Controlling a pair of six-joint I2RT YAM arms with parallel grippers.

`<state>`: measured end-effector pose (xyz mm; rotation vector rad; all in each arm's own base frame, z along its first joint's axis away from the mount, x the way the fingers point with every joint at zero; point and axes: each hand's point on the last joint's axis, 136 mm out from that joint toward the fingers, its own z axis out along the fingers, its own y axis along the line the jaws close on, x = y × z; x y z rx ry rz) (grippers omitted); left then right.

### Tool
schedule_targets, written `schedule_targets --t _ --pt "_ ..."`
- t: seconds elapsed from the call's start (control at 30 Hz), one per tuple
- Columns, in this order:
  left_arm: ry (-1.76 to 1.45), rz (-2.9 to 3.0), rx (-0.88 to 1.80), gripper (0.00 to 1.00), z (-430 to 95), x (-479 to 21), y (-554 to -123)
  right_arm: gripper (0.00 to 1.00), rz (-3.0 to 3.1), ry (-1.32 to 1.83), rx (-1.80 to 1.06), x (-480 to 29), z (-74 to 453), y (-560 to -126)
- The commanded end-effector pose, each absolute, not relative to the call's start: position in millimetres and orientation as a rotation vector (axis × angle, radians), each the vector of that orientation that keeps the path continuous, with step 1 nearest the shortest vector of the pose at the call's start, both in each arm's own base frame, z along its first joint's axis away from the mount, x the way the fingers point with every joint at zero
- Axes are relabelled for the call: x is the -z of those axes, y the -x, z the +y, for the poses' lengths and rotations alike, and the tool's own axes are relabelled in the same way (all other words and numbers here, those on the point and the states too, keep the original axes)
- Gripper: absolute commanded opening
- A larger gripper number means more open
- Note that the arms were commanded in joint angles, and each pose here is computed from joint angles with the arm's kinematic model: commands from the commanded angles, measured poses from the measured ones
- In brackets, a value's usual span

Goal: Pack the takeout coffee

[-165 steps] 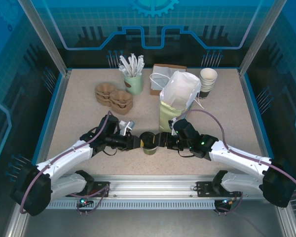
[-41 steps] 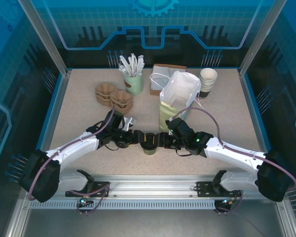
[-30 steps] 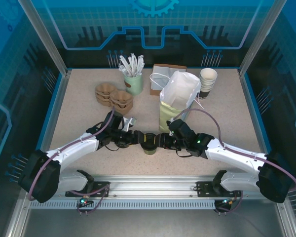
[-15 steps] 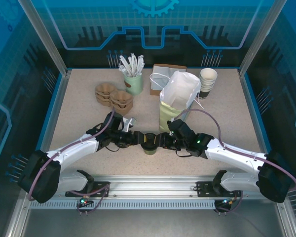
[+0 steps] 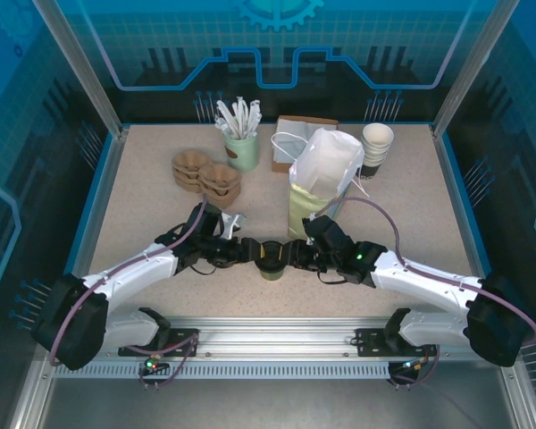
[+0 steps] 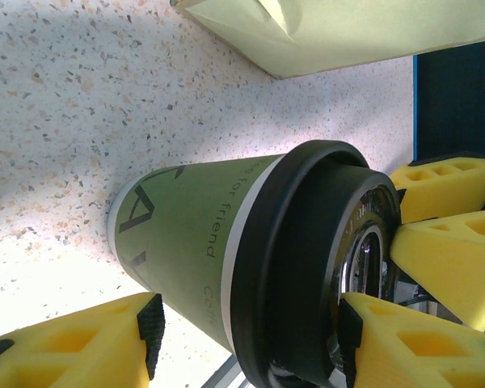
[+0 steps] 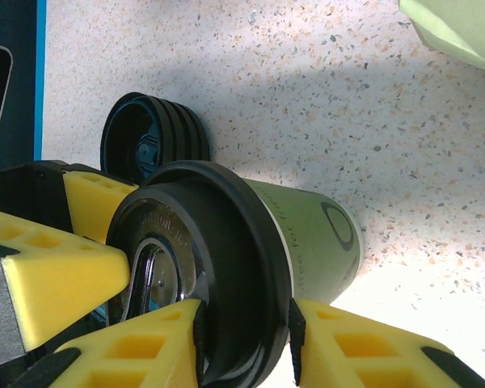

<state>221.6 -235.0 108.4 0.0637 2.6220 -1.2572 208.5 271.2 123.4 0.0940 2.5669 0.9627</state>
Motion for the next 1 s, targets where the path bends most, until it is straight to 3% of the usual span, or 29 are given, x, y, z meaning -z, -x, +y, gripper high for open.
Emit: schedule_targets --t 0.0,0.57,0.97 --pt "-0.019 2.733 1.157 0.59 -223 -95 -211 0.33 2.633 -0.067 -0.842 -105 259 -203" --pt "-0.112 2.633 1.159 0.61 -231 -148 -228 0.39 2.589 -0.002 -0.896 -136 274 -211" --pt "-0.183 2.568 1.002 0.61 -217 -188 -229 0.46 2.538 0.047 -0.904 -176 269 -211"
